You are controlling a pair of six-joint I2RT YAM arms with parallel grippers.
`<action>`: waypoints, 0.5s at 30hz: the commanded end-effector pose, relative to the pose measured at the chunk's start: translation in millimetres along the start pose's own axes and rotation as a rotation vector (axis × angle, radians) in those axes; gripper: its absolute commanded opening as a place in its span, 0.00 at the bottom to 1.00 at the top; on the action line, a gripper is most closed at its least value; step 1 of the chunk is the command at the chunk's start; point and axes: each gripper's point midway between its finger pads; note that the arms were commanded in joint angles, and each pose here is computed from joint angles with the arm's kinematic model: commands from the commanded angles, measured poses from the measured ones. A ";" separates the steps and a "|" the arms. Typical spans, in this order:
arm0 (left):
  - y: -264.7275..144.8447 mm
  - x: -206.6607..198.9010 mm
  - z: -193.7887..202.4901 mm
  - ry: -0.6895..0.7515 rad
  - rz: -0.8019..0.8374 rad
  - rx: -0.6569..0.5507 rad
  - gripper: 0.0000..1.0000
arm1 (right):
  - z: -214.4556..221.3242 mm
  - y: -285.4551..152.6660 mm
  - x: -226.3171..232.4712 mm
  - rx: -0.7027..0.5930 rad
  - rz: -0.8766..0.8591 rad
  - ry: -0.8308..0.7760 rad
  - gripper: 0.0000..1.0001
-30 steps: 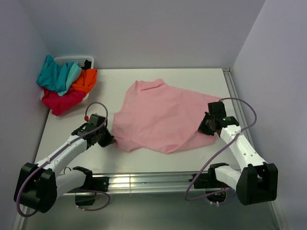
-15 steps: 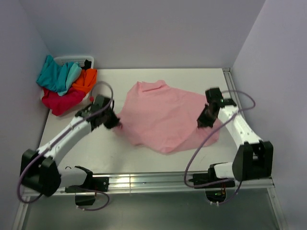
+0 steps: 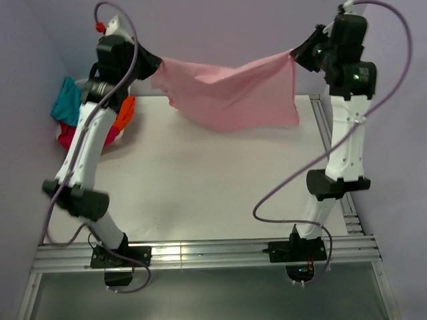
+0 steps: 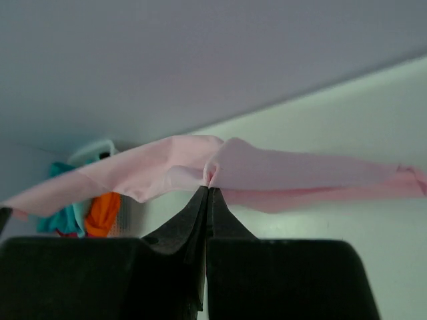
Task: Fold and stack the t-shirts
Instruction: Flatten out the tshirt
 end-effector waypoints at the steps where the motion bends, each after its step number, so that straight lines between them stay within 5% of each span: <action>1: -135.9 -57.6 -96.5 0.105 0.158 -0.431 0.00 | -31.2 -80.5 31.9 -0.169 -0.082 -0.073 0.00; 6: -135.1 14.0 12.9 0.088 -0.021 -0.216 0.00 | 25.5 -54.2 -24.9 0.006 0.103 -0.049 0.00; 7: -132.7 23.5 32.4 0.085 -0.038 -0.175 0.00 | 78.6 -25.7 -80.4 0.152 0.252 -0.029 0.00; 9: -125.1 50.8 87.9 0.058 -0.083 -0.075 0.00 | 104.7 -29.8 -95.5 0.131 0.195 -0.003 0.00; 10: -122.6 58.9 104.6 0.053 -0.093 -0.048 0.00 | 166.9 -17.5 -150.7 0.258 0.287 0.058 0.00; 12: -111.4 82.0 163.2 0.044 -0.112 0.067 0.00 | 197.5 -15.4 -176.9 0.258 0.276 0.101 0.00; 15: -99.5 111.3 245.4 0.026 -0.138 0.266 0.00 | 281.8 -18.2 -249.5 0.438 0.424 0.169 0.00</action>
Point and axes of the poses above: each gripper's point midway between its finger pads, its own y axis out along the fingers, its own x axis along the line the jaws close on, z = x × y, and after that the axes turned 13 degrees about y, right-handed
